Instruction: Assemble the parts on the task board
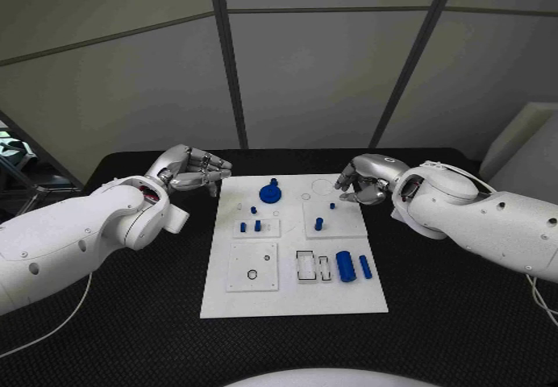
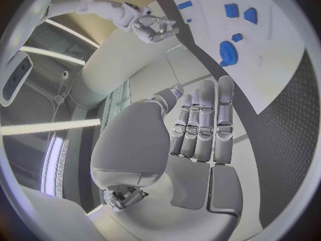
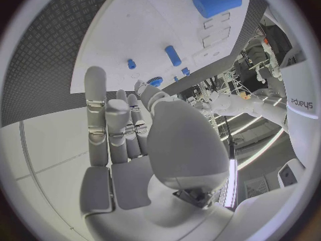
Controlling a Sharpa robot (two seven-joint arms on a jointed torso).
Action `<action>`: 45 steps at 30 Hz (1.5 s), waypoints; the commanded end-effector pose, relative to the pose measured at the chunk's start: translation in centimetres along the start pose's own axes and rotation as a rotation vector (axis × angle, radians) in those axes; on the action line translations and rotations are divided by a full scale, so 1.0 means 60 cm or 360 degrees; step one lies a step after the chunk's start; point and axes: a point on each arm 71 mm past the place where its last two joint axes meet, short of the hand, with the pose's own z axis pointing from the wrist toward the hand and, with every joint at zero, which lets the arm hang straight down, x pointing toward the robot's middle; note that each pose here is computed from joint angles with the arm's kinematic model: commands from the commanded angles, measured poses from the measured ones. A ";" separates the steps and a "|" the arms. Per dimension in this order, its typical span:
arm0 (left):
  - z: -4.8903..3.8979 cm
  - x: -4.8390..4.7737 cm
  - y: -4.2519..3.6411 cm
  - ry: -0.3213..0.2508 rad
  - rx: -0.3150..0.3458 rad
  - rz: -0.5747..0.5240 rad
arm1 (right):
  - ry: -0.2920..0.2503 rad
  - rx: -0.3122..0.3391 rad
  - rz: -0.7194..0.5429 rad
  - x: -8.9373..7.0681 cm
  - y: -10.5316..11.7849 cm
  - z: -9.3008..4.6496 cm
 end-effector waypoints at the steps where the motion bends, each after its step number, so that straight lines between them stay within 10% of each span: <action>1: -0.008 -0.006 -0.003 -0.0182 0.0011 -0.0341 | 0.0007 0.0063 -0.0199 0.004 0.001 0.001; 45: -0.014 0.009 -0.004 -0.0139 0.0000 -0.0477 | 0.0183 0.0047 -0.0235 0.059 0.035 0.031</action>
